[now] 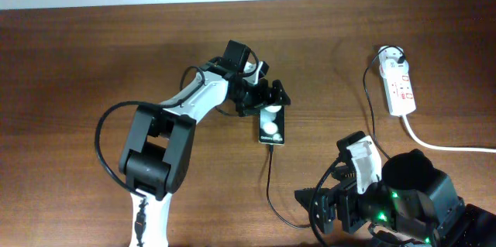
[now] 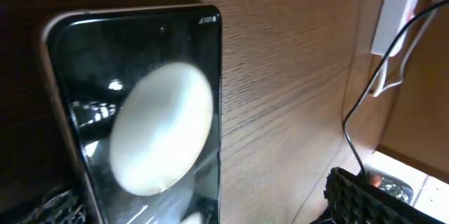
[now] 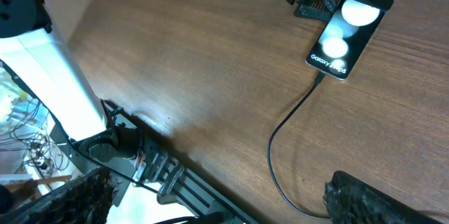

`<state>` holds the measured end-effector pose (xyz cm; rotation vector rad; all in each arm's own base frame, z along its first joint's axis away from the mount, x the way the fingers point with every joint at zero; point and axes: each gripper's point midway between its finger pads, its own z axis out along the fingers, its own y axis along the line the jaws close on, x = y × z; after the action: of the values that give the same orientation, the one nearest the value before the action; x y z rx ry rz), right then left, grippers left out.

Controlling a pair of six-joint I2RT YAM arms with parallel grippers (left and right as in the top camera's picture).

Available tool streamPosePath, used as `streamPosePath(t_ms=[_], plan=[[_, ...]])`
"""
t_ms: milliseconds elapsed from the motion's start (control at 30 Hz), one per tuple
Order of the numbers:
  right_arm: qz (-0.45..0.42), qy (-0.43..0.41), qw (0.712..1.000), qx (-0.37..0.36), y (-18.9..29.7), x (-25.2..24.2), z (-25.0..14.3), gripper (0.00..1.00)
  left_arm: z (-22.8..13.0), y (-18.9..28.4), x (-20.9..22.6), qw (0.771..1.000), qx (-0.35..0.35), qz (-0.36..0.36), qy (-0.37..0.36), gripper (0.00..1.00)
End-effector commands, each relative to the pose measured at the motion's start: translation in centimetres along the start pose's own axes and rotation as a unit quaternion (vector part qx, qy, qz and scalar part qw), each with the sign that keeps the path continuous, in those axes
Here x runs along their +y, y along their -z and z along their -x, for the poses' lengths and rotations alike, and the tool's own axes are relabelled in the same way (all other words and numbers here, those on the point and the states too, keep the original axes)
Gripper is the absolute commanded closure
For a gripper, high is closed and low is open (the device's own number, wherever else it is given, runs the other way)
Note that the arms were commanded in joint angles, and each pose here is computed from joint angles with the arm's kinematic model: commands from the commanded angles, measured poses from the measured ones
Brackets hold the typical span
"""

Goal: Plug charger to phone and switch on socket
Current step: 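Lower the phone onto the table with the left gripper and release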

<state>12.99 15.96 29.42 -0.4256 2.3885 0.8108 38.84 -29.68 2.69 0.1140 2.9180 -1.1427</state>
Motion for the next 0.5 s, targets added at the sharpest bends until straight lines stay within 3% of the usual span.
streamPosePath(t_ms=[0,233,400,467], plan=[[-0.004,0.002,1.000,-0.006,0.2,-0.1,0.3,0.01,-1.2,-1.6,6.4,0.993,0.005,0.109,0.037,0.01],[-0.004,0.002,1.000,-0.006,0.2,-0.1,0.3,0.01,-0.9,-1.3,6.7,0.991,-0.002,0.109,0.075,0.01],[-0.004,0.002,1.000,-0.006,0.2,-0.1,0.3,0.01,1.7,3.4,9.0,0.984,-0.050,0.113,0.126,0.01],[-0.004,0.002,1.000,-0.006,0.2,-0.1,0.3,0.01,2.6,8.2,9.4,0.982,-0.080,0.113,0.129,0.01]])
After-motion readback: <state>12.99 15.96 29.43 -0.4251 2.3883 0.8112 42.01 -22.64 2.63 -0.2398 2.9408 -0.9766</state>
